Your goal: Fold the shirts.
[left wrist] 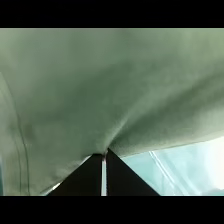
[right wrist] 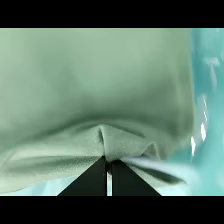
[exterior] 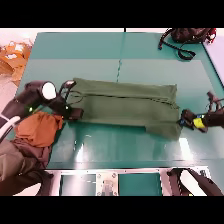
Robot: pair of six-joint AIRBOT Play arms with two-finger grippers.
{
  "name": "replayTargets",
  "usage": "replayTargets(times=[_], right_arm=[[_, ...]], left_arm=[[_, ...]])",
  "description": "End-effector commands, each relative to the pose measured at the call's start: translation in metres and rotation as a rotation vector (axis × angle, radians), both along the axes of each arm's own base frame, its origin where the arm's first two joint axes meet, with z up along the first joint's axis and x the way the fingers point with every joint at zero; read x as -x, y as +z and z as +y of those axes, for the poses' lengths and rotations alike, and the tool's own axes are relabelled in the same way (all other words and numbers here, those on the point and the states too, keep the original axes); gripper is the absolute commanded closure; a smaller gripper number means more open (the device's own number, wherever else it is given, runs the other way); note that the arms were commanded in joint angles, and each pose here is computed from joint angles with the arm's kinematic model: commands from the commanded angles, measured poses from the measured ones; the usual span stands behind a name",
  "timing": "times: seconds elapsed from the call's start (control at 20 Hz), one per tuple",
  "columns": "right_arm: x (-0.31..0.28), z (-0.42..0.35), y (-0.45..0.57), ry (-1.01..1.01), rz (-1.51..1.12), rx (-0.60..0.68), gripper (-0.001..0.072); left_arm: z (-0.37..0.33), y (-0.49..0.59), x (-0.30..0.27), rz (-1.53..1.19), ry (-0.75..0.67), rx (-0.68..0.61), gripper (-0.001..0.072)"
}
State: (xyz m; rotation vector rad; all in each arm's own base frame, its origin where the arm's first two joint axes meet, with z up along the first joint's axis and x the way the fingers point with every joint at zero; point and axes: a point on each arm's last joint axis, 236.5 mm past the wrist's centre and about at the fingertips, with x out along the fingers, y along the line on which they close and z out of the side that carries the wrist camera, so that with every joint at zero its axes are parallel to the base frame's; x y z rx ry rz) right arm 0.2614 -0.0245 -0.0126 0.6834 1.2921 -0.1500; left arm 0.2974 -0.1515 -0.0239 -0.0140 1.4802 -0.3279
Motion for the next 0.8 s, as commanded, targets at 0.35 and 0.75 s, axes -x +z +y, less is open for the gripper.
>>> replayTargets(times=[0.35,0.75], right_arm=[[-0.187,0.004,0.002,0.085,-0.155,0.000,0.0697],[-0.243,-0.012,-0.044,0.063,-0.134,-0.021,0.0442]], left_arm=[[-0.010,-0.003,-0.170,-0.162,0.003,-0.010,0.0684],[-0.035,-0.006,-0.260,-0.385,0.044,0.067,0.0010]])
